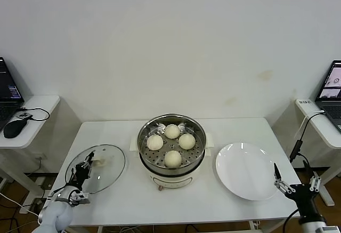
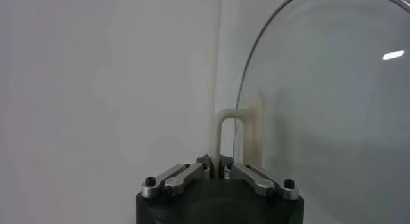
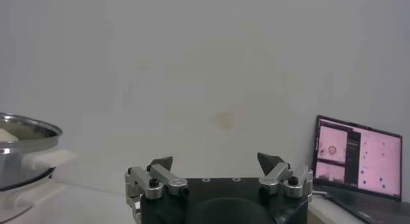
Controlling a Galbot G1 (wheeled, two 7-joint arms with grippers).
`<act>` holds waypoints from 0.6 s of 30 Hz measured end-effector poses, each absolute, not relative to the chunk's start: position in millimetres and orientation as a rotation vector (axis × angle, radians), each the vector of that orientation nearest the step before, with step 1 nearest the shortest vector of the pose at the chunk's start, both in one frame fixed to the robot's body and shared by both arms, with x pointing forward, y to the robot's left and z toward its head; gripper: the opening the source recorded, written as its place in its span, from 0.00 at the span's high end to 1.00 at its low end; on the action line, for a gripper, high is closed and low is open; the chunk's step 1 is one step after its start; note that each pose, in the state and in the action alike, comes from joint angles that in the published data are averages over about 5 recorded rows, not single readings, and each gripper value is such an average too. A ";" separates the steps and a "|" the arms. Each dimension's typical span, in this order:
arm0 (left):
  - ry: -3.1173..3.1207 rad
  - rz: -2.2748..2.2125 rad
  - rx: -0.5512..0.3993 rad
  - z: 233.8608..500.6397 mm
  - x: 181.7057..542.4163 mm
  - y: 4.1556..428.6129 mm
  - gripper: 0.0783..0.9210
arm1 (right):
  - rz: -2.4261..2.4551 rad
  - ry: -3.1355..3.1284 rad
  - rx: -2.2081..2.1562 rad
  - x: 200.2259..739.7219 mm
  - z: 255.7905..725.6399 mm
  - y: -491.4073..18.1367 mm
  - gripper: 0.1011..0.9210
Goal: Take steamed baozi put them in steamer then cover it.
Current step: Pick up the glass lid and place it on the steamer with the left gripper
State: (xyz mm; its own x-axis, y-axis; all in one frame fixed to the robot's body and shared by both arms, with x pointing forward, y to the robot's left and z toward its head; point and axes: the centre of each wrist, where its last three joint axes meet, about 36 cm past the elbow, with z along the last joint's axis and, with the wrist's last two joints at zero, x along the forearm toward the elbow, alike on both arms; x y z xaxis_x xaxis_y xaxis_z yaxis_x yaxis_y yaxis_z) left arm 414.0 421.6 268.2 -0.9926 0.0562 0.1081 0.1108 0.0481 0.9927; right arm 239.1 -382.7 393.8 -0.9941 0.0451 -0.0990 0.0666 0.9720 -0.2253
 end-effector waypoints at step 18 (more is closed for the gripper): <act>-2.171 -2.298 0.035 389.4 399.3 407.4 0.92 | -0.375 3.039 0.039 246.5 379.1 -374.8 0.12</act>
State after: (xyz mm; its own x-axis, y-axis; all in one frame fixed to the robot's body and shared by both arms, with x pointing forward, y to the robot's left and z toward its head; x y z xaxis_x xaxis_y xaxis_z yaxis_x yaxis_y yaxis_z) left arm 399.3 407.4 389.4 -0.9996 -0.0008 -0.0299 -0.0298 -0.0564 0.9980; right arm 246.5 -374.8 379.1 -0.9965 0.0157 -0.0820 0.0352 0.9697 -0.2419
